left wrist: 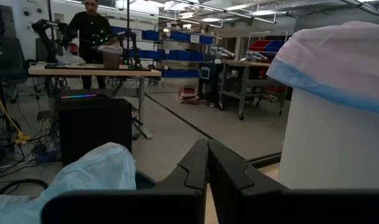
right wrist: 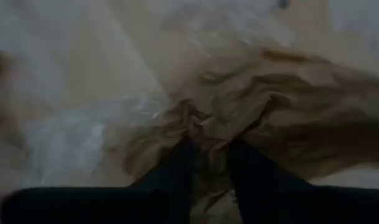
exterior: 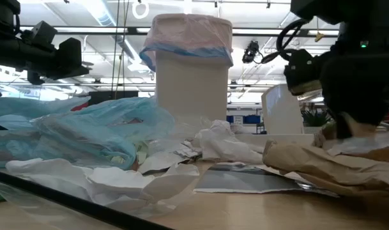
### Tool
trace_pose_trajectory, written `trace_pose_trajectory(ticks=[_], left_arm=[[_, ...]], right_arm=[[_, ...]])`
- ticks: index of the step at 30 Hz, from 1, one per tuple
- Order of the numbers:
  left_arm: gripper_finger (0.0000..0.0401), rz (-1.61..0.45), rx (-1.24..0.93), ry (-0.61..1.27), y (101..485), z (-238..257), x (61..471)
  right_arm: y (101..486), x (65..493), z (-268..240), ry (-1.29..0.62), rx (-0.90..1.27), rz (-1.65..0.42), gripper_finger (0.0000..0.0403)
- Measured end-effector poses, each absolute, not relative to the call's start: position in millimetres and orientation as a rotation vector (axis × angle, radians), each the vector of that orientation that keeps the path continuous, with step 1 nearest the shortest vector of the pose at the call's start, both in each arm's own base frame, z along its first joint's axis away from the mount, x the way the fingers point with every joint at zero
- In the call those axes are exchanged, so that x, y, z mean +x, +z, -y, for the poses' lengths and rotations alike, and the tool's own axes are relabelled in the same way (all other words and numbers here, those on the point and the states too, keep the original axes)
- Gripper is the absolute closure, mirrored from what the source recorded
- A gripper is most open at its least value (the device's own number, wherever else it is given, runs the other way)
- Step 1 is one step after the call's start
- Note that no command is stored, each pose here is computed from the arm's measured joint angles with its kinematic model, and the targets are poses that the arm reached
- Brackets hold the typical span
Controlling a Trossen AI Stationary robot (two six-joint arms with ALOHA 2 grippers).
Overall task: Place trash/remove bag and relplace
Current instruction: Put the top center brown napkin into the trash bin
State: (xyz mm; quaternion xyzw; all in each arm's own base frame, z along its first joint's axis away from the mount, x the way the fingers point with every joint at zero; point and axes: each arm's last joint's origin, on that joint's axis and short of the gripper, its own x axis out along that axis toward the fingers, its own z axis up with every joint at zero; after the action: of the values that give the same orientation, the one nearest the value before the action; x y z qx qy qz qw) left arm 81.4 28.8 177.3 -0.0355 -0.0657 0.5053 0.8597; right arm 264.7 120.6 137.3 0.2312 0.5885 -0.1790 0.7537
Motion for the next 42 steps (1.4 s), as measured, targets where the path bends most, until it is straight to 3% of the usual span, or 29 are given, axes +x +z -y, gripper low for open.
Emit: trace_pose_trajectory(ticks=[3, 8, 18, 28, 42], left_arm=[[0.0380, 0.137, -0.074, 1.061, 177.2, -28.8, 81.4], [0.0380, 0.137, -0.074, 1.061, 177.3, -28.8, 81.4], [0.0380, 0.138, -0.075, 1.061, 177.3, -28.8, 81.4], [0.0380, 0.138, -0.074, 1.061, 177.3, -28.8, 81.4], [0.0380, 0.137, -0.074, 1.061, 177.3, -28.8, 81.4]], right_arm=[[142.6, 266.3, -121.8, -0.347, 0.476, -1.291, 0.0389], [173.1, 265.4, -120.7, -0.295, 0.454, -1.313, 0.0399], [274.6, 258.4, -106.7, -0.190, 0.455, -1.192, 0.0402], [361.4, 245.4, -73.5, -0.228, 0.361, -1.025, 0.0403], [432.8, 273.1, -0.6, -0.240, 0.149, -0.558, 0.0403]])
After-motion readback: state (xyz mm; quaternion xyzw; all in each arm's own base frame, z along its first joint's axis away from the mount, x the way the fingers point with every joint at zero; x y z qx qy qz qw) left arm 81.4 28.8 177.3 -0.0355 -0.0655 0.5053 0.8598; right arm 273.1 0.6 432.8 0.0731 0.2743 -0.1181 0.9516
